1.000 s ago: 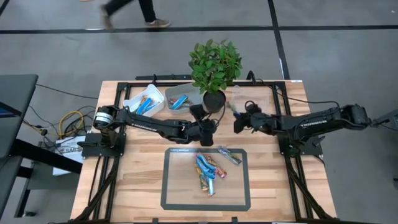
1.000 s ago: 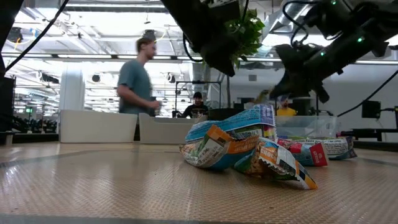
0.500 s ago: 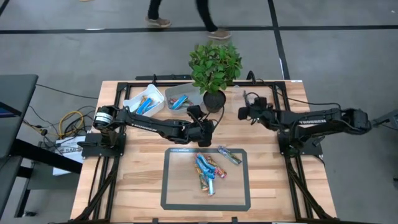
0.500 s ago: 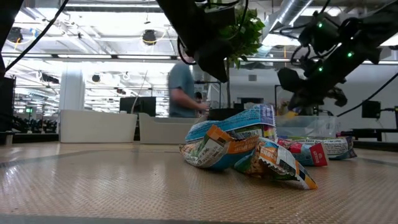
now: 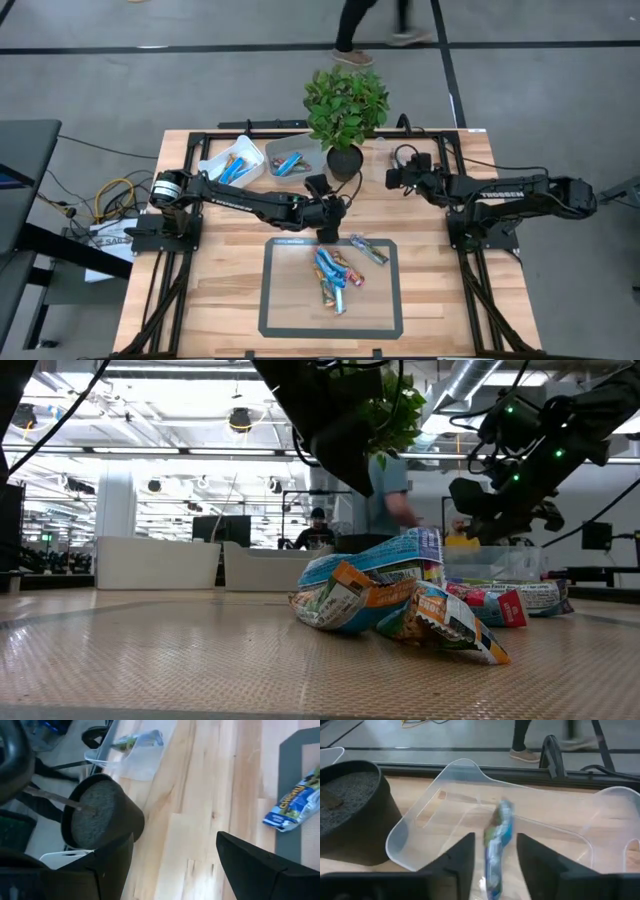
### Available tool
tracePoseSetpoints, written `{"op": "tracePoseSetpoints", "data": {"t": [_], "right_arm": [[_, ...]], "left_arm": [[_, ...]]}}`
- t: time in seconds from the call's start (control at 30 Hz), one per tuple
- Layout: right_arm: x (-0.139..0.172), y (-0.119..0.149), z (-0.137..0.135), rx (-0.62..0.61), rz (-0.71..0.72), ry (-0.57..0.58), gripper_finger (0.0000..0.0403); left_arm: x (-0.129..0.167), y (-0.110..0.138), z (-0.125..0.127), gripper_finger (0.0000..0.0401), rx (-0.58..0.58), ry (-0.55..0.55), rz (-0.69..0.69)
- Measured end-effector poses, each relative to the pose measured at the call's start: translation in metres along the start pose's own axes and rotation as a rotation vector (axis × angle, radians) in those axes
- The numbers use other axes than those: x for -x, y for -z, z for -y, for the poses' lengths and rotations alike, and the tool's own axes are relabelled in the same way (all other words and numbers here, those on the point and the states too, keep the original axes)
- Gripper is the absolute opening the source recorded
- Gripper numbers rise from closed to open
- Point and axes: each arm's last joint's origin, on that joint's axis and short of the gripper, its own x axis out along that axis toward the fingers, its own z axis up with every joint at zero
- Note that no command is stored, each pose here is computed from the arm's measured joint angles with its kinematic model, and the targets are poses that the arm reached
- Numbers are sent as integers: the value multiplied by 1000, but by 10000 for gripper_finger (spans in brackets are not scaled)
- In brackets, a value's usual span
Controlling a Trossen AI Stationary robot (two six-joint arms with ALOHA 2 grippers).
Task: Pick and place Granola Bars by type
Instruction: Put the blue granola bar into the transparent bin
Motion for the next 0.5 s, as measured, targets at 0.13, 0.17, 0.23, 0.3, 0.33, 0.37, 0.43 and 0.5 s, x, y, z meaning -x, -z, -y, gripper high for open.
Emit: {"op": "tracePoseSetpoints", "data": {"t": [0.13, 0.17, 0.23, 0.3, 0.33, 0.37, 0.43, 0.5], "right_arm": [[0, -1, -2, 8, 0, -22, 195], [1, -1, -3, 26, -4, -47, 208], [3, -1, -9, 70, -14, -131, 230], [7, -2, -17, 103, -32, -234, 245], [10, -3, -21, 113, -48, -273, 248], [14, -4, -25, 122, -65, -313, 250], [22, -8, -34, 156, -106, -379, 251], [32, -10, -43, 202, -155, -431, 248]], "left_arm": [[2, 0, 4, 278, -11, 15, 4], [3, 0, 6, 278, -23, 27, 7], [6, -1, 11, 278, -54, 54, 15], [9, -1, 16, 278, -75, 77, 22], [10, 1, 19, 278, -78, 85, 26], [10, 3, 22, 278, -82, 94, 29], [11, 12, 25, 278, -88, 103, 16], [15, 19, 27, 278, -60, 107, 43]]}}
